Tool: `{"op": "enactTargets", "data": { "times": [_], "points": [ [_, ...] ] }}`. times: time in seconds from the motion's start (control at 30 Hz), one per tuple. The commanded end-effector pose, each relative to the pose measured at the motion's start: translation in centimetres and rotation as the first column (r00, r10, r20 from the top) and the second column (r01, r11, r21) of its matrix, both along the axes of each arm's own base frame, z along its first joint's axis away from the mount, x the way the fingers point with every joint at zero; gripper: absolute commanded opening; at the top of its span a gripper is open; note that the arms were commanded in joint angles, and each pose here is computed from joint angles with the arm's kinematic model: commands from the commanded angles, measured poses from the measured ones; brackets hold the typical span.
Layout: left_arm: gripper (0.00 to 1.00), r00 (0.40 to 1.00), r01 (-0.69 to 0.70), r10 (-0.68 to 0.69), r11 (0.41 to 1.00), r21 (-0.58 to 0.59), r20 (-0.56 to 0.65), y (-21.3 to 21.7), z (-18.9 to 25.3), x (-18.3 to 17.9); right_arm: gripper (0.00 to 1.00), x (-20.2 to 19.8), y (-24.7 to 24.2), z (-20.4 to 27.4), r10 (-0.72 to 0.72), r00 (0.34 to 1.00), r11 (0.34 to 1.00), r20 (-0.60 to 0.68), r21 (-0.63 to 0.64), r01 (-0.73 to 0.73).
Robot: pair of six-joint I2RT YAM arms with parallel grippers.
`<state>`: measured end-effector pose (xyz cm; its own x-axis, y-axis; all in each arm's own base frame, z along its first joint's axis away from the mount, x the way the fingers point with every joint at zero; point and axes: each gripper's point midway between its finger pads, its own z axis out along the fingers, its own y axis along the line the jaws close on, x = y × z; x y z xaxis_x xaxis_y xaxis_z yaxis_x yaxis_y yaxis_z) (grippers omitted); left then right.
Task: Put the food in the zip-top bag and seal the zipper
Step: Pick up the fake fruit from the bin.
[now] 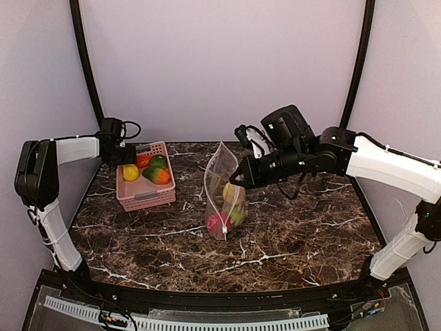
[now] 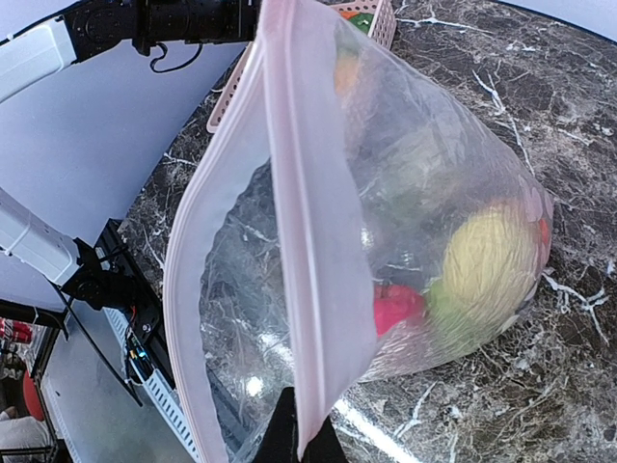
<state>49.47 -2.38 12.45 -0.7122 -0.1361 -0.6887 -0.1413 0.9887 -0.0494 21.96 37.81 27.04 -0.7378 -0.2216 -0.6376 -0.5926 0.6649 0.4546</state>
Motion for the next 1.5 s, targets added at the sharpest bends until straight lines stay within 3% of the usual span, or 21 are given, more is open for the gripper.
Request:
{"op": "enactTargets", "data": {
  "times": [0.0, 0.63, 0.83, 1.0, 1.47],
  "points": [
    [0.68, 1.0, -0.015, 0.014, 0.998, 0.059, 0.007, 1.3, 0.2, 1.2, 0.0, 0.3, 0.4, 0.7, 0.005, 1.0, 1.0, 0.013, 0.029, -0.005],
    [0.59, 0.998, -0.003, 0.007, 0.998, 0.065, -0.067, 2.2, -3.3, 2.3, 0.0, 0.3, 0.5, 0.1, 0.0, 1.0, 1.0, -0.009, 0.025, 0.0],
    [0.48, 0.997, 0.006, -0.004, 0.999, 0.037, -0.072, 1.9, -3.9, 2.5, 0.0, 0.4, 1.0, -0.2, 0.007, 1.0, 1.0, -0.018, 0.026, -0.007],
    [0.41, 0.998, 0.004, -0.003, 1.0, 0.007, -0.061, 1.5, -3.4, 2.8, 0.0, 0.4, 1.5, -0.6, 0.016, 0.999, 1.0, -0.033, 0.024, -0.015],
    [0.39, 0.999, 0.002, 0.0, 0.999, -0.043, 0.04, 1.0, 0.9, 2.5, 0.0, 0.4, 1.1, -0.5, 0.003, 1.0, 1.0, -0.03, 0.025, -0.002]
  ]
}}
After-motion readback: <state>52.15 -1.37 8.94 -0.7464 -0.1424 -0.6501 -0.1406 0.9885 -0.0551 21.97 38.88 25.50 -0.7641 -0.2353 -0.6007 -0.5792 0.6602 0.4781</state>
